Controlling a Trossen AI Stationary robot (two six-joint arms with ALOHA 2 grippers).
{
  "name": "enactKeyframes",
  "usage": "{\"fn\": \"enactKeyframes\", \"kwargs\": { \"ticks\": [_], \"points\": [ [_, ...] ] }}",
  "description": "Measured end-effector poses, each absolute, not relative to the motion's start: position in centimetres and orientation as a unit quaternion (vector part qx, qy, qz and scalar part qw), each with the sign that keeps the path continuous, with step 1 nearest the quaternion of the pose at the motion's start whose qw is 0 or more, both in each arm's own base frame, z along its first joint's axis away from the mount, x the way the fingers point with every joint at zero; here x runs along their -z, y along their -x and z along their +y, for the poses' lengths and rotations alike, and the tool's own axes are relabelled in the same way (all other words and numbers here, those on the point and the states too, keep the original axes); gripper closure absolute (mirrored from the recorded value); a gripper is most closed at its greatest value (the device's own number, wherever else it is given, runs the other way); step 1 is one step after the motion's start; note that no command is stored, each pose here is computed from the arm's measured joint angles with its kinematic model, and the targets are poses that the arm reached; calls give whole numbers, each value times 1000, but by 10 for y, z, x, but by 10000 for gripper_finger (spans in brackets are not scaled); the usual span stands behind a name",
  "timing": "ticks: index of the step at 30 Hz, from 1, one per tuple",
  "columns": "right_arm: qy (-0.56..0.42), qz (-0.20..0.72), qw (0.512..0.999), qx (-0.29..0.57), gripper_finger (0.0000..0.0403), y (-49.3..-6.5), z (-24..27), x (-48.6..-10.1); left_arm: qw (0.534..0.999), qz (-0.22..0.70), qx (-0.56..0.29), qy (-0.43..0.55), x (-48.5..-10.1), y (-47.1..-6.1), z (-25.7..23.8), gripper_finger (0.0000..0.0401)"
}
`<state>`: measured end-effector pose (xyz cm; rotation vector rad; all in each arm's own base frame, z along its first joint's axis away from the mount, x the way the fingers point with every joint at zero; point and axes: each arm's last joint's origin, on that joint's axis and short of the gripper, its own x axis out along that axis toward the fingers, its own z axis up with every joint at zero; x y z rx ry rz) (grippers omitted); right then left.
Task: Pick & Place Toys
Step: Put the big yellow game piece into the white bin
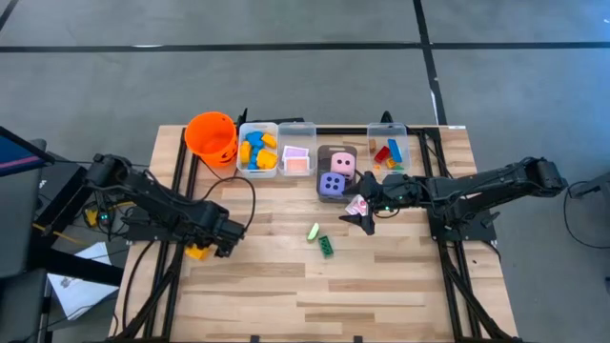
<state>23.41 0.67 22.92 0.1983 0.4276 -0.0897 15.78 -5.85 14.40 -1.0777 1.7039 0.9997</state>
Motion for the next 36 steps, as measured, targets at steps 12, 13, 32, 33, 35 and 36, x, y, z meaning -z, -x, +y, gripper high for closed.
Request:
{"fn": "enactKeyframes", "kwargs": {
  "ticks": [12, 13, 32, 33, 35, 36],
  "points": [
    [-98, 212, 971, 44, 3, -234, 7, -229, 392, 703, -389, 447, -127, -169, -65, 31],
    [-98, 212, 971, 44, 3, -234, 7, -229, 388, 706, -390, 447, -125, -170, -65, 31],
    [-86, 214, 972, 42, 3, -234, 7, -229, 427, 689, -333, 482, -119, -185, -70, 138],
    [-86, 214, 972, 42, 3, -234, 7, -229, 430, 687, -331, 483, -119, -186, -70, 155],
    [-86, 214, 972, 42, 3, -234, 7, -229, 435, 684, -324, 487, -119, -187, -71, 190],
    [-86, 214, 972, 42, 3, -234, 7, -229, 437, 683, -321, 490, -119, -188, -71, 207]
  ]
}}
